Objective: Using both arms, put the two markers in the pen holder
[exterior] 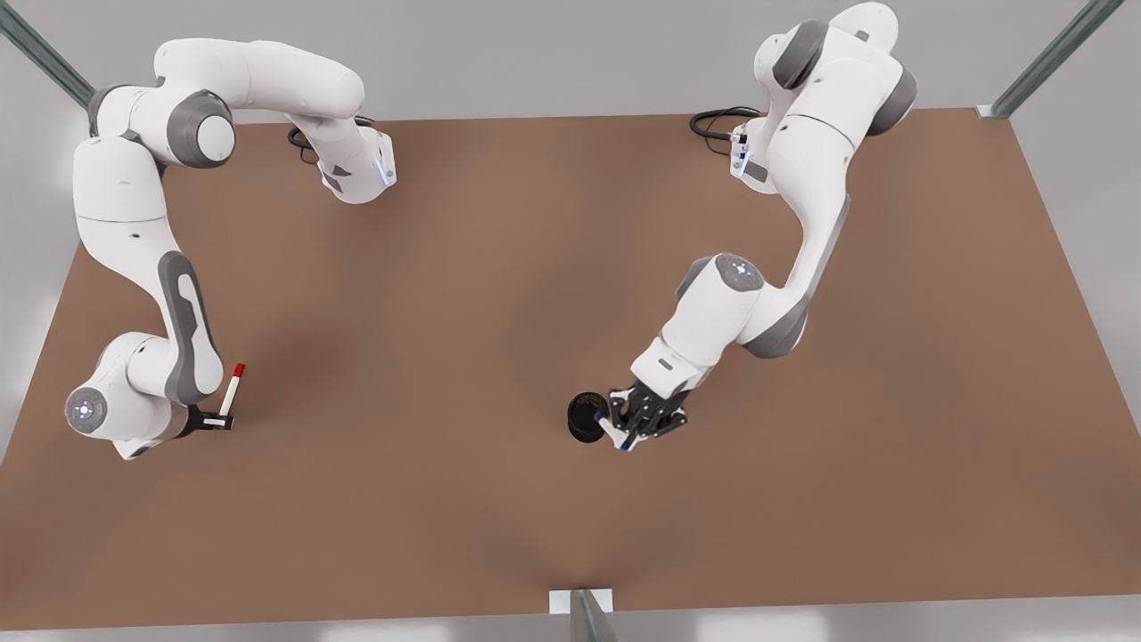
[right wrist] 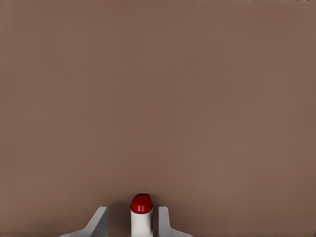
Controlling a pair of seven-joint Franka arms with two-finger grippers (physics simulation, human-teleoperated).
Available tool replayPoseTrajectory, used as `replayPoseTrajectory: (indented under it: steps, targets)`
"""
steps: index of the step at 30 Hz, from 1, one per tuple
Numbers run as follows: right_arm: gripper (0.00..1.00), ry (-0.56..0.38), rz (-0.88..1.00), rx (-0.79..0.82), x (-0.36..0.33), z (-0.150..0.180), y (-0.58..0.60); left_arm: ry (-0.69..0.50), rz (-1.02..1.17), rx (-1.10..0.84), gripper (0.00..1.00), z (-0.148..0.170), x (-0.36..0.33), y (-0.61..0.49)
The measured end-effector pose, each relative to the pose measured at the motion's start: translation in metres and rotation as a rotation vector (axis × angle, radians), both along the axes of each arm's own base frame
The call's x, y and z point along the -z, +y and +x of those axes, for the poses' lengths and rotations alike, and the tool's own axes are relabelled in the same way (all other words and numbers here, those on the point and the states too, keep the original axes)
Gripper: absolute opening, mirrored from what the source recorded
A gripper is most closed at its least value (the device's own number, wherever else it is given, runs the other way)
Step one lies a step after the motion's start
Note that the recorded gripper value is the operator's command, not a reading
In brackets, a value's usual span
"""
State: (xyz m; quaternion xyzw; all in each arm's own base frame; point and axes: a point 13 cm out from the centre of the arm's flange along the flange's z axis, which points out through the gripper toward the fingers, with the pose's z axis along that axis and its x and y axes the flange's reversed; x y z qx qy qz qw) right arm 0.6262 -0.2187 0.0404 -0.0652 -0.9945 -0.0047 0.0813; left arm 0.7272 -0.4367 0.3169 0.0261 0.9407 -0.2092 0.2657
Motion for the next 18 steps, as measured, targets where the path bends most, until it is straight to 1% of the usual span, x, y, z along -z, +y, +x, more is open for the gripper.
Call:
replayPoseTrajectory:
  steps: [4,6,7,9,12,14,16,18]
  targets:
    - [0.51,0.003,-0.007,-0.007,0.001,-0.001,-0.004,0.039,-0.007,-0.016,0.21,-0.019,0.05,0.003]
    - [0.45,0.004,-0.008,-0.009,0.001,-0.002,-0.005,0.047,-0.013,-0.022,0.21,-0.027,0.065,0.004]
    - [0.44,0.004,-0.009,-0.009,0.001,-0.002,-0.006,0.043,-0.021,-0.026,0.21,-0.028,0.067,0.003]
    - [0.39,0.004,-0.009,-0.01,0.002,-0.002,-0.006,0.032,-0.038,-0.036,0.21,-0.027,0.066,0.002]
    - [0.39,0.004,-0.009,-0.012,0.002,-0.002,-0.006,0.017,-0.061,-0.049,0.21,-0.024,0.062,0.002]
    - [0.38,0.003,-0.009,-0.013,0.003,-0.002,-0.006,0.01,-0.073,-0.056,0.21,-0.022,0.06,0.001]
    - [0.34,0.002,-0.009,-0.015,0.003,-0.002,-0.005,0.009,-0.08,-0.06,0.21,-0.022,0.062,0.0]
    - [0.32,0.002,-0.008,-0.015,0.003,-0.002,-0.005,0.023,-0.079,-0.068,0.21,-0.023,0.075,0.003]
